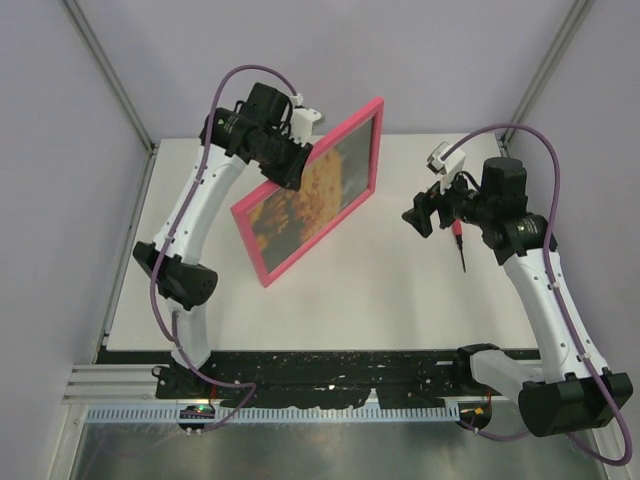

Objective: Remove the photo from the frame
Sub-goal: Turn over the photo frame at the center of the board.

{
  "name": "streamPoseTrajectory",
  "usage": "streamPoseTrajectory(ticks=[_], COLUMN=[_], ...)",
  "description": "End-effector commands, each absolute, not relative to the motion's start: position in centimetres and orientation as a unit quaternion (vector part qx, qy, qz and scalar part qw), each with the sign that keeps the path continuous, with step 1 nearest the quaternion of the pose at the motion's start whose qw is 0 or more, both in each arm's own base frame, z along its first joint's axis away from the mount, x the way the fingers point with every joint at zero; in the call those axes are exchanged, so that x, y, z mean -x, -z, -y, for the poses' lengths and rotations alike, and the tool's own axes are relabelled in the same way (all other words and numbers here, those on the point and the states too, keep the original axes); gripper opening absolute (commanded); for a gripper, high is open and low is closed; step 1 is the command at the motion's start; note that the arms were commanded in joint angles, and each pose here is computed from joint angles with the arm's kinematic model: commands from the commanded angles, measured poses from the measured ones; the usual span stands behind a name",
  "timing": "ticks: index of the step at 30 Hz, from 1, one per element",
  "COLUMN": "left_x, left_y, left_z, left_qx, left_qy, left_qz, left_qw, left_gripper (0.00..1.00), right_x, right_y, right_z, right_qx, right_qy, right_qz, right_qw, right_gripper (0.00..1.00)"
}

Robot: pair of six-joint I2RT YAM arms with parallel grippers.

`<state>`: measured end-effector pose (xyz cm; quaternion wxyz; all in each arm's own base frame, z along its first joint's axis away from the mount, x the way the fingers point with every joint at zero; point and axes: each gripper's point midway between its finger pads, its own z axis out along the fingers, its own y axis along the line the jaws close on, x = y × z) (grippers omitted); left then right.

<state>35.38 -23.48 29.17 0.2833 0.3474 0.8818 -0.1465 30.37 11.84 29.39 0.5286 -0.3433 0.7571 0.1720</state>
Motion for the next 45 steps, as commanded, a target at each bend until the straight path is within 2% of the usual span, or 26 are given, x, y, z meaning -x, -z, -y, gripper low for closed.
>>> streamPoseTrajectory(ticks=[1,10,20,31,45], left_x=[-35.7,-39.6,-43.1,-42.8,-41.0], left_y=[-30.5,-29.0,-26.8,-19.0,-9.1], left_z=[22.4,18.4,14.2,13.7,14.1], left_qx=[-0.307,-0.198,-0.079,-0.001,0.050], left_qy=[0.188,0.250,0.307,0.358,0.362], left_qz=[-0.890,-0.905,-0.891,-0.877,-0.899], left_qw=[0.281,0.282,0.325,0.320,0.242], left_gripper=[0.00,0.00,0.00,0.00,0.00], right_x=[-31.4,-32.0,-32.1,-31.9,-32.4], right_y=[-28.2,-26.6,-26.5,-25.6,-22.2], right_z=[-12.2,-12.3,-12.4,-12.3,-11.7], right_qx=[0.324,0.317,0.315,0.316,0.316], right_qy=[-0.190,-0.198,-0.203,-0.202,-0.188], right_qz=[-0.766,-0.779,-0.780,-0.784,-0.802], right_qw=[0.522,0.504,0.501,0.494,0.470], right_gripper=[0.86,0.85,0.84,0.83,0.83])
